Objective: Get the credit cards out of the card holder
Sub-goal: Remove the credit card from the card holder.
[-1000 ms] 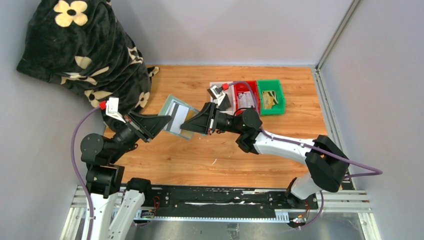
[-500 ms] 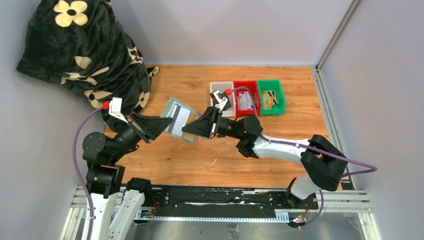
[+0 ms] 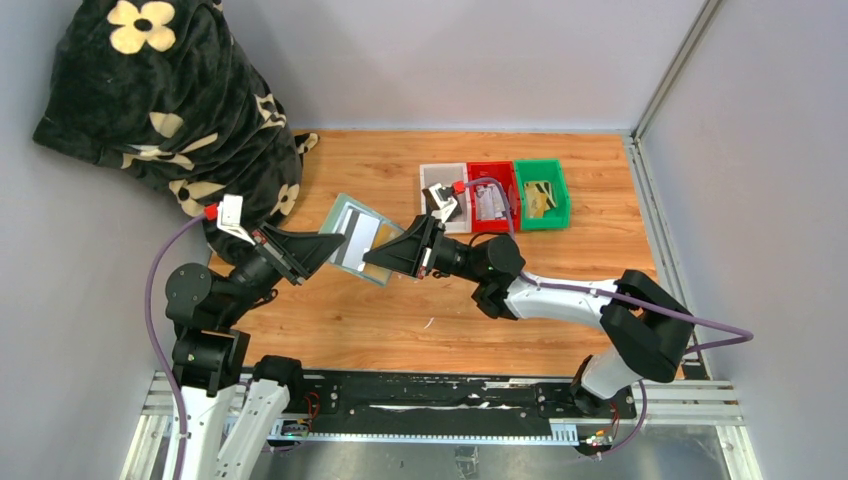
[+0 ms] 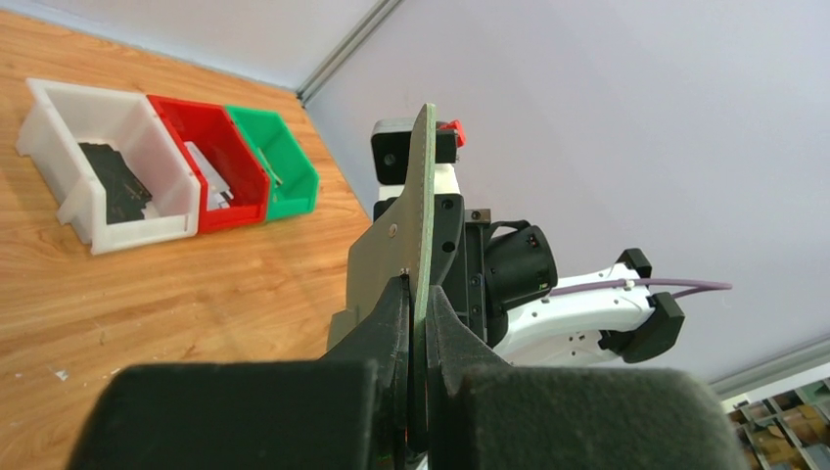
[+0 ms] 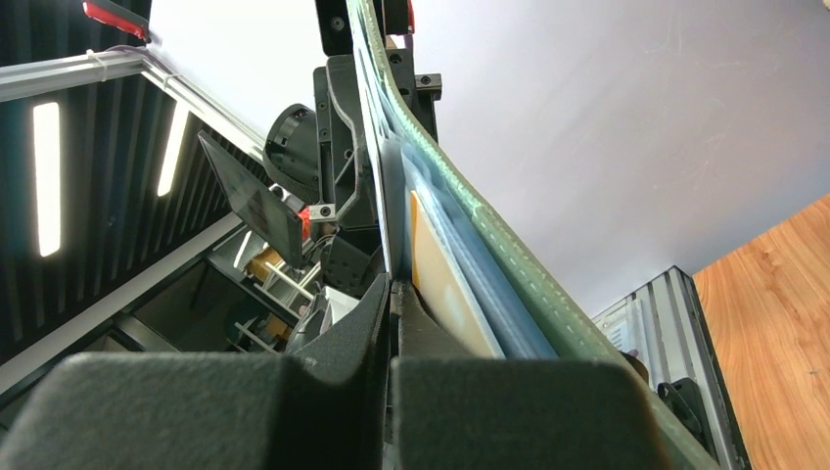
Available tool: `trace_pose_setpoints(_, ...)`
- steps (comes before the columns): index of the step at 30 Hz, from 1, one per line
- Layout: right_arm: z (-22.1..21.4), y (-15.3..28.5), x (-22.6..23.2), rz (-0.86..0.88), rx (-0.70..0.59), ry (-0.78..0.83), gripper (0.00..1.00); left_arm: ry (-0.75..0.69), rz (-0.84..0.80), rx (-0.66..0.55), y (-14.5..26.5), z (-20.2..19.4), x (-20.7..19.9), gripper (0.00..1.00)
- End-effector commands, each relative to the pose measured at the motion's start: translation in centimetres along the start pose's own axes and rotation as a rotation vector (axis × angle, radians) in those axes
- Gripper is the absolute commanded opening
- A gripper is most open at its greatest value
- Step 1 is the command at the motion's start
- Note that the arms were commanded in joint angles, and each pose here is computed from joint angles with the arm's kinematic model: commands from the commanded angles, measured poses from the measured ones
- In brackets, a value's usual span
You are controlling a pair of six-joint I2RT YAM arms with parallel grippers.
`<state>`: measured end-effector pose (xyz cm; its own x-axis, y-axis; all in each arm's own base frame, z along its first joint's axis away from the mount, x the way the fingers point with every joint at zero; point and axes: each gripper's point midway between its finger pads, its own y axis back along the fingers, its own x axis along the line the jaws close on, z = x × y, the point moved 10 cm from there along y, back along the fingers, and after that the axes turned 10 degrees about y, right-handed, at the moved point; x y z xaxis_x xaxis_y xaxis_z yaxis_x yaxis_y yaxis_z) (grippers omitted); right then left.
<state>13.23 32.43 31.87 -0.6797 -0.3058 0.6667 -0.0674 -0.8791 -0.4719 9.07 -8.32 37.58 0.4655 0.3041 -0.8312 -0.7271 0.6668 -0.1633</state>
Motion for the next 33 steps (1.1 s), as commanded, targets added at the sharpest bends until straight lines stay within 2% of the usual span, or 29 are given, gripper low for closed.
trace_pose_setpoints(1,-0.2,-0.1,0.9,0.058,-0.038,0.043,0.0,-0.055,-0.062,-0.086,0.0,1.1,-1.8,0.0)
trace_pose_setpoints(20,-1.0,-1.0,1.5,0.103,-0.026,0.055,0.0,-0.067,-0.116,-0.086,0.0,1.1,-2.1,0.03)
trace_pose_setpoints(24,-1.4,-0.9,1.4,0.103,-0.043,0.057,0.0,-0.07,-0.131,-0.095,0.1,1.2,-2.4,0.11)
trace_pose_setpoints(26,-1.5,-1.1,1.5,0.109,-0.04,0.057,0.0,-0.068,-0.136,-0.09,0.0,1.2,-2.3,0.11)
trace_pose_setpoints(28,-1.6,-1.3,1.6,0.113,-0.036,0.061,0.0,-0.063,-0.137,-0.083,0.0,1.1,-2.2,0.1)
trace_pose_setpoints(31,-1.6,-1.4,1.7,0.119,-0.033,0.065,0.0,-0.062,-0.135,-0.084,0.0,1.0,-2.1,0.01)
trace_pose_setpoints(33,-1.6,-1.3,1.7,0.116,-0.034,0.066,0.0,-0.062,-0.127,-0.09,0.1,1.0,-2.1,0.0)
